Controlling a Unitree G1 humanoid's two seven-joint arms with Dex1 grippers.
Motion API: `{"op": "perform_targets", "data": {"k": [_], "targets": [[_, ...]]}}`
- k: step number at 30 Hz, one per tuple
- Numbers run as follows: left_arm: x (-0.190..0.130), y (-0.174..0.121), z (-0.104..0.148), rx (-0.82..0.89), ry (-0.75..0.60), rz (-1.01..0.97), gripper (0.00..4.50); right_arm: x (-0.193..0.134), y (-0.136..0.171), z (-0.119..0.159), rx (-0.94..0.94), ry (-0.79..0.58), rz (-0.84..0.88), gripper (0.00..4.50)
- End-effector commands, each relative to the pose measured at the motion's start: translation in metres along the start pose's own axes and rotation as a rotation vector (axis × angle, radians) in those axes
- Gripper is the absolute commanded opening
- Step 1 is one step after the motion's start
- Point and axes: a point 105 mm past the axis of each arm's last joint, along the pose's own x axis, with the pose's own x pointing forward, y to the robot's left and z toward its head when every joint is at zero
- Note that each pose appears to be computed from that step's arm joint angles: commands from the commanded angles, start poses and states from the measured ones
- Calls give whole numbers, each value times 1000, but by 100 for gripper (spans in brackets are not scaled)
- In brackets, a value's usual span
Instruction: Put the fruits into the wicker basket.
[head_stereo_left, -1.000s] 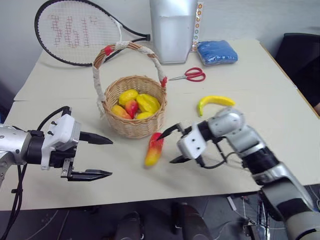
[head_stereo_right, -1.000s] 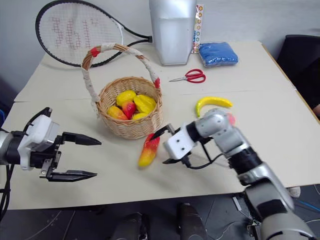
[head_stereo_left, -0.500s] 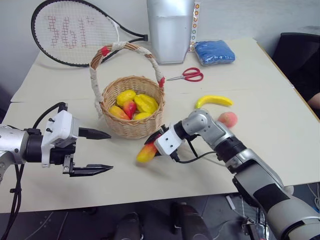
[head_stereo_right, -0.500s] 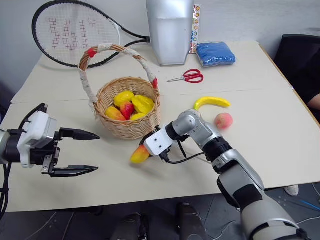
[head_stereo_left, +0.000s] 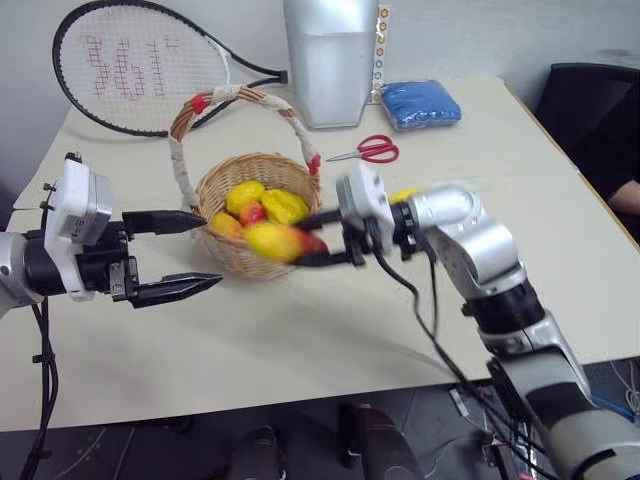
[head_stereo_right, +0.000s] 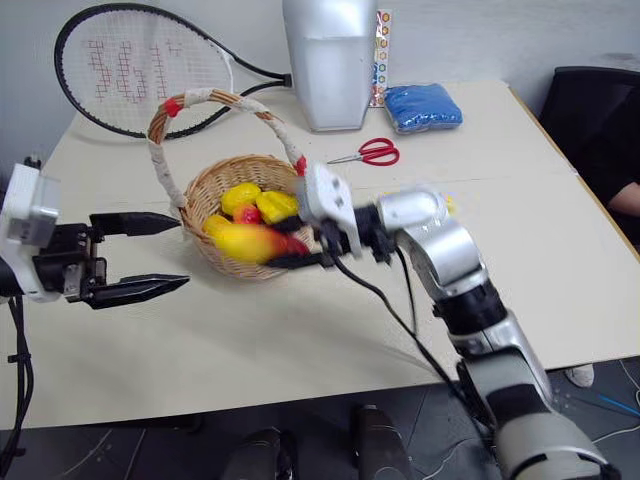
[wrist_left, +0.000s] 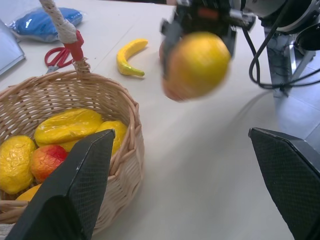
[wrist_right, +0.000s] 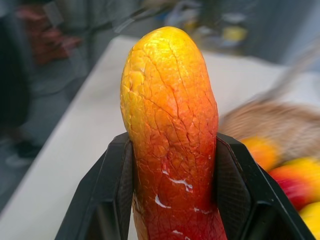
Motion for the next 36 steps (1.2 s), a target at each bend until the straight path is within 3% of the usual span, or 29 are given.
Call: {"op": "perform_targets", "data": {"k": [1, 4, 7, 8, 14, 21, 29, 33, 36], "targets": [[-4, -2, 6, 33, -12, 19, 450, 14, -42, 3, -89, 63, -204, 177], [-3, -2, 7, 42, -7, 24, 450, 30, -57, -11, -113, 155, -237, 177], [1, -3, 8, 53, -6, 8, 450, 39, -67, -13, -83, 154, -258, 177], [3, -3, 9, 57, -5, -4, 450, 39, -70, -12, -80, 152, -269, 252], [16, 3, 9, 79, -12, -69, 450, 14, -71, 8, -8, 86, -306, 445], [42, 5, 19, 103, -83, -200, 450, -59, -25, 26, 131, 60, -318, 449], [60, 7, 21, 111, -111, -275, 450, -219, 48, -31, 462, 359, -772, 449], [60, 2, 18, 113, -102, -298, 450, -263, 80, -52, 544, 458, -959, 449], [60, -6, 16, 152, -76, -326, 450, -274, 85, -66, 557, 472, -1044, 449]]}}
